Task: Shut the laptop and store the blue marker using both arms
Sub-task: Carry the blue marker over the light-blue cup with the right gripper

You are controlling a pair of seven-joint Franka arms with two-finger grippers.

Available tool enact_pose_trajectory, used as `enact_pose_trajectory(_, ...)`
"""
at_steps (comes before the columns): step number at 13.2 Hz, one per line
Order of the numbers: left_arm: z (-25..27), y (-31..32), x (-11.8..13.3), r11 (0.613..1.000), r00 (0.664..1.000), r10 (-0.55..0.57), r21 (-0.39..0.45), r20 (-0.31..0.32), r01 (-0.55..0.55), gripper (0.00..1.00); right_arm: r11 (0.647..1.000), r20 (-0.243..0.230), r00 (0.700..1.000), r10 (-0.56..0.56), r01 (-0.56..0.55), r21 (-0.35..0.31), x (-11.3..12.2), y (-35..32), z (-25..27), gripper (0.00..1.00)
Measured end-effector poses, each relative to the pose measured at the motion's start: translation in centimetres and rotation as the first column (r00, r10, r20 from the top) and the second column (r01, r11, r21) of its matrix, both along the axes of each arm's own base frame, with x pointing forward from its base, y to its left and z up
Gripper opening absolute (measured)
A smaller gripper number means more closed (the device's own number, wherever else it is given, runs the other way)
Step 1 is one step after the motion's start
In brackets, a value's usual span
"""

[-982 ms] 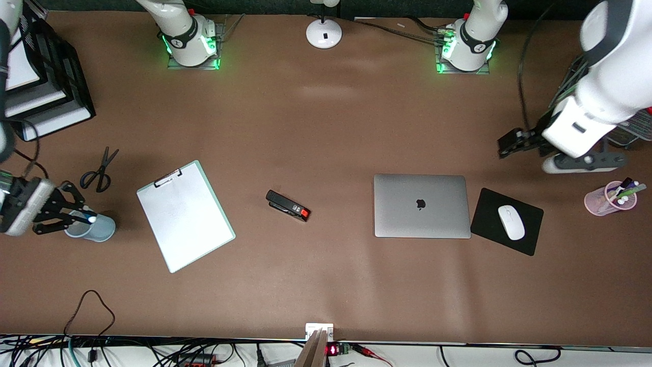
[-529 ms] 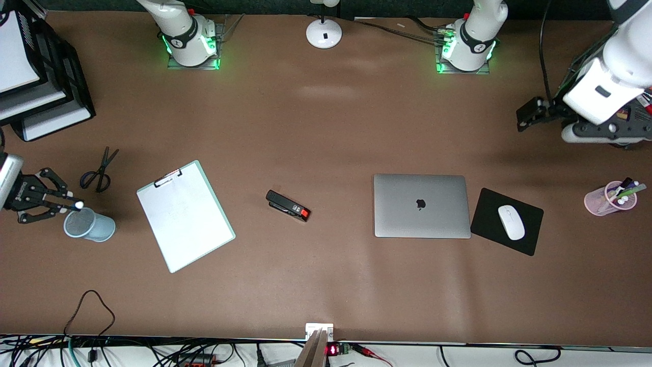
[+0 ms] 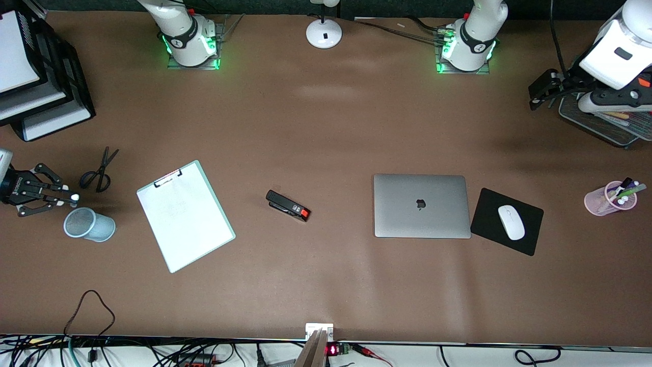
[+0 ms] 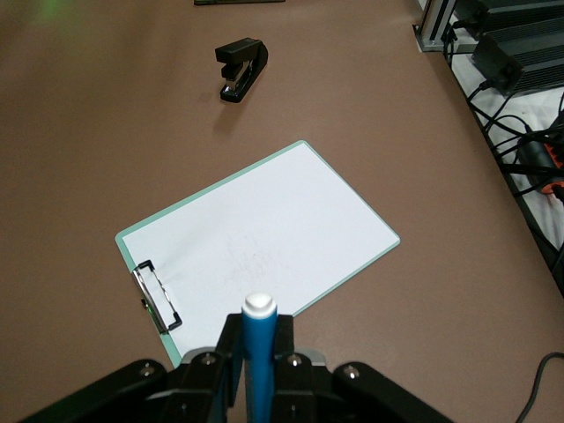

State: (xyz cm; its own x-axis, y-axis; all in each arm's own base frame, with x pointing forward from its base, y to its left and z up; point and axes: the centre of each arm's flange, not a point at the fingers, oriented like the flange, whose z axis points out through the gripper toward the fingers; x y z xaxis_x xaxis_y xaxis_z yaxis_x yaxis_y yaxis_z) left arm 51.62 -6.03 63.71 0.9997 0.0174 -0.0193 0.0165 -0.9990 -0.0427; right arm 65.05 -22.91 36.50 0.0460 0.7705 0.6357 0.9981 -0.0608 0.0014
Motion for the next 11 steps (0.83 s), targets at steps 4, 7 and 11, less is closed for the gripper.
enact_pose_trajectory(4, 0.5, 1.8, 0.3, 0.998, 1.000, -0.005, 0.065, 0.019, 0.004, 1.00, 0.998, 0.024, 0.999, -0.029, 0.028, 0.061, 1.8, -0.3, -2.0, 0.18)
enact_pose_trajectory(7, 0.9, 1.8, 0.4, 0.998, 1.000, -0.005, 0.066, 0.028, 0.003, 1.00, 0.998, 0.044, 0.999, -0.010, 0.007, 0.064, 2.5, -0.6, -3.1, 0.18)
enact_pose_trajectory(11, 1.0, 2.2, 0.5, 0.998, 1.000, 0.003, 0.058, 0.029, -0.005, 1.00, 0.998, 0.082, 0.996, 0.030, -0.035, 0.060, 2.4, -1.2, -3.5, 0.18)
